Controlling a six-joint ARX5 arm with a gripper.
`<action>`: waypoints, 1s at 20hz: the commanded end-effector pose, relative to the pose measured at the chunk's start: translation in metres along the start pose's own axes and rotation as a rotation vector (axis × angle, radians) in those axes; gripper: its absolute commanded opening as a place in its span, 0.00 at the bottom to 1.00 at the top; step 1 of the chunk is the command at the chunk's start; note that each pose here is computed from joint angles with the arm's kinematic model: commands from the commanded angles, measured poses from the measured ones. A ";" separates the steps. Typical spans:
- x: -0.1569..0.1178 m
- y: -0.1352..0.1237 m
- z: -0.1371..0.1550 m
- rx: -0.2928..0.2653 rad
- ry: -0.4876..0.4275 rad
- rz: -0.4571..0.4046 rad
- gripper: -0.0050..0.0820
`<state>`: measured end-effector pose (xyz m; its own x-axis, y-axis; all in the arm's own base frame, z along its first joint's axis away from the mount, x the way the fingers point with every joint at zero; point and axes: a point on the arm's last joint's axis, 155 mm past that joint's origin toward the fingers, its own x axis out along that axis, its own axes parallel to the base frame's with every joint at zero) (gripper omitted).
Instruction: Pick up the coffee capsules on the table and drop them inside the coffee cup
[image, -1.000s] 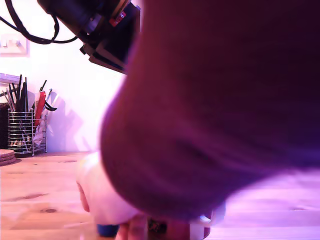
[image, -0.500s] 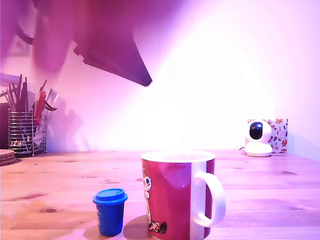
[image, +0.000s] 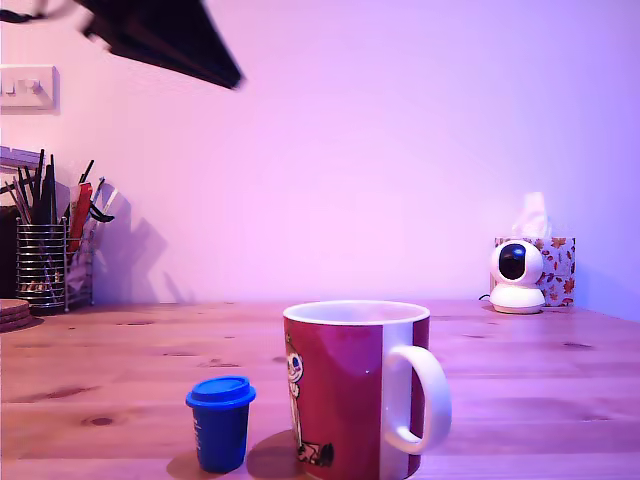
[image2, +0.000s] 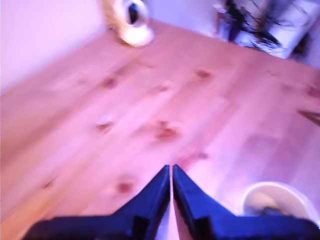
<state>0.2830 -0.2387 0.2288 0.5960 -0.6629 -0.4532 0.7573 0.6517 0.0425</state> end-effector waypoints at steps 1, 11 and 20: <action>-0.003 0.005 -0.023 -0.012 0.019 0.017 0.03; -0.058 0.034 -0.068 -0.112 -0.100 0.196 0.03; -0.085 0.026 -0.083 -0.259 -0.138 0.214 0.03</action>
<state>0.2300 -0.1346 0.2058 0.7890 -0.5341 -0.3036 0.5328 0.8409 -0.0945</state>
